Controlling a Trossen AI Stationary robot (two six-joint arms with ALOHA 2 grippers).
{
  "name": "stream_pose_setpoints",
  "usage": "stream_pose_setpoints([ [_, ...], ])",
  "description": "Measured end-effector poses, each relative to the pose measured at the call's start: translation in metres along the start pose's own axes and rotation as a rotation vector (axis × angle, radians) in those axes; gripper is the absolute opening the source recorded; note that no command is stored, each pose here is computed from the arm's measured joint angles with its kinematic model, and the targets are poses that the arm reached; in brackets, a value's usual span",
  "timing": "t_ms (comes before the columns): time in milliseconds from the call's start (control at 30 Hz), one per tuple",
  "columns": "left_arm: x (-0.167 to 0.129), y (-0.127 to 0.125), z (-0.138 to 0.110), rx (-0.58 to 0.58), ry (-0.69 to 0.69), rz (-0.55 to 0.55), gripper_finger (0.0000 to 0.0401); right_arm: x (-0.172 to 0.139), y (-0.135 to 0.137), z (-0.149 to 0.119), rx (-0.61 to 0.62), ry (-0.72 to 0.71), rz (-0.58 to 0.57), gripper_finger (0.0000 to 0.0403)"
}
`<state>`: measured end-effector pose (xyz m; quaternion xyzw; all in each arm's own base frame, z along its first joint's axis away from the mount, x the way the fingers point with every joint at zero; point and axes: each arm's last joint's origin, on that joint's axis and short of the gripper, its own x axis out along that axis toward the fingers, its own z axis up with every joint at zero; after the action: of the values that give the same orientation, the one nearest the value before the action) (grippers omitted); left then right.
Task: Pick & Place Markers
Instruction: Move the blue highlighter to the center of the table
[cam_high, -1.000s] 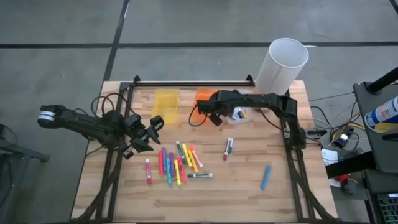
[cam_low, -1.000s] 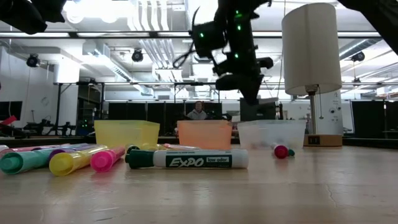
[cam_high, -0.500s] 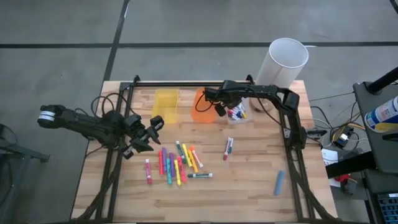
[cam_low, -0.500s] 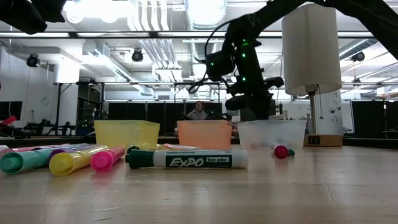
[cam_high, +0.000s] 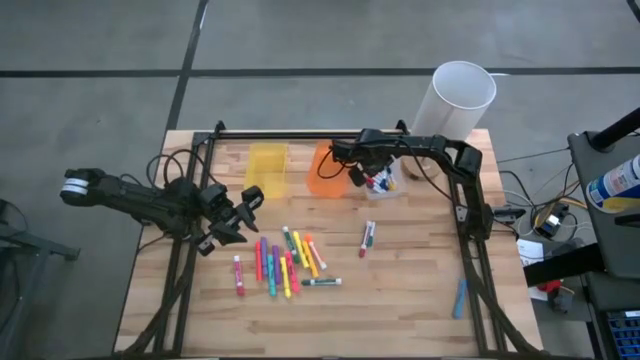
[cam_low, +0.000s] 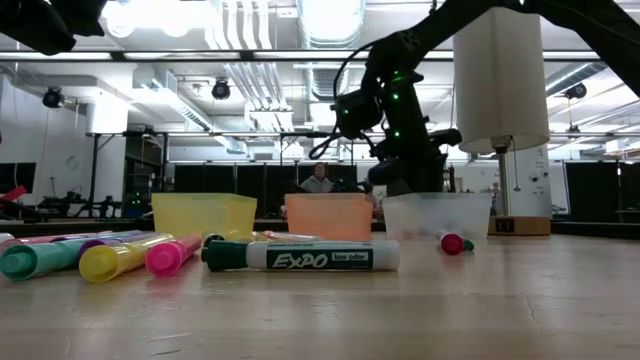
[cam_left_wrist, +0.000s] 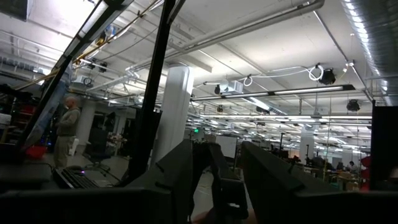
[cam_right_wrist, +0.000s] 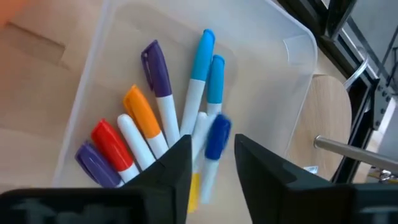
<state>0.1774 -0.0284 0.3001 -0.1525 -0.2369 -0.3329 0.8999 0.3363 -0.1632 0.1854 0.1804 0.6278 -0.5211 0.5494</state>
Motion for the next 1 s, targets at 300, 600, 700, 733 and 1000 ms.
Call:
stream_pose_setpoints([
  [300,0.000,0.000,0.000,0.005,0.000,0.000,0.0133,-0.040,-0.009,-0.031,-0.106,0.040,0.012,0.0147],
  [600,0.000,0.000,0.000,0.006,0.000,0.000,0.0133,-0.117,-0.002,-0.081,-0.156,-0.086,0.457,0.0134],
  [700,0.000,0.000,0.000,0.006,0.000,0.000,0.0133,-0.139,0.007,-0.100,-0.188,-0.149,0.602,0.0128],
  [733,0.000,0.000,0.000,0.006,0.000,0.000,0.0133,-0.145,0.011,-0.107,-0.200,-0.159,0.635,0.0127],
  [1000,0.000,0.000,0.000,0.009,0.000,0.001,0.0133,-0.167,0.037,-0.167,-0.279,-0.111,0.709,0.0118],
])
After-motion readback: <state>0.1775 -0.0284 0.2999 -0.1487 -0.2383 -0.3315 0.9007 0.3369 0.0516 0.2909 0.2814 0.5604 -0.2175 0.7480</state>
